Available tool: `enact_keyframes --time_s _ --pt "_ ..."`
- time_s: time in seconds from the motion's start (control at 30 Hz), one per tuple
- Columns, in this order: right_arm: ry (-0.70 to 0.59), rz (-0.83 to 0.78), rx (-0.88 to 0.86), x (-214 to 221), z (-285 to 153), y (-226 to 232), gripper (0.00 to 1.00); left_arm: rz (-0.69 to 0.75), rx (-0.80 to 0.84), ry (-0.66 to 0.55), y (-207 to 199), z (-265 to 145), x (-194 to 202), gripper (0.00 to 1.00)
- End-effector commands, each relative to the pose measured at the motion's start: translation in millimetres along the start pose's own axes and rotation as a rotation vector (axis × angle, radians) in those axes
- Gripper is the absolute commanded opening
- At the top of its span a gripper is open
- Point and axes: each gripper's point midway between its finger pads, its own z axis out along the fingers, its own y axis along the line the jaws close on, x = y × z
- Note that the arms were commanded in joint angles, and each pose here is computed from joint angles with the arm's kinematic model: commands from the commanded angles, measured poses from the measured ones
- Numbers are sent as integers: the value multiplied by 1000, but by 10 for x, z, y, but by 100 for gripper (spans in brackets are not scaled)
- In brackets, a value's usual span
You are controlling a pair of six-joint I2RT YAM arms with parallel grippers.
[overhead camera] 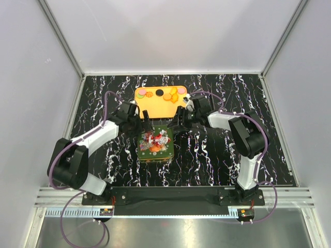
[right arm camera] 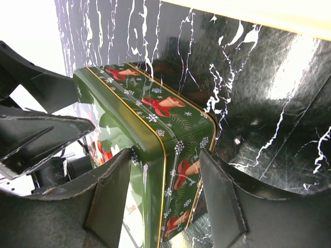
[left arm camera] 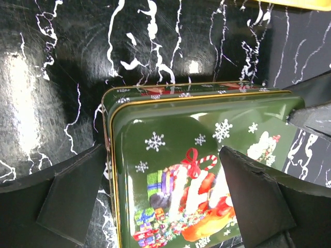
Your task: Pack the cookies
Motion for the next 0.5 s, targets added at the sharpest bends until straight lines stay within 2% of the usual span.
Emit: enact_keyframes --time_s 0.0,0.33,0.47 --pt "-22 -26 27 -99 31 -62 61 1 2 -51 -72 8 -224 99" --pt "3 23 -8 -45 107 -78 60 -16 -15 -23 -60 168 -253 99" --pt "24 60 -4 51 154 -168 55 -20 -18 -1 -52 230 -220 99"
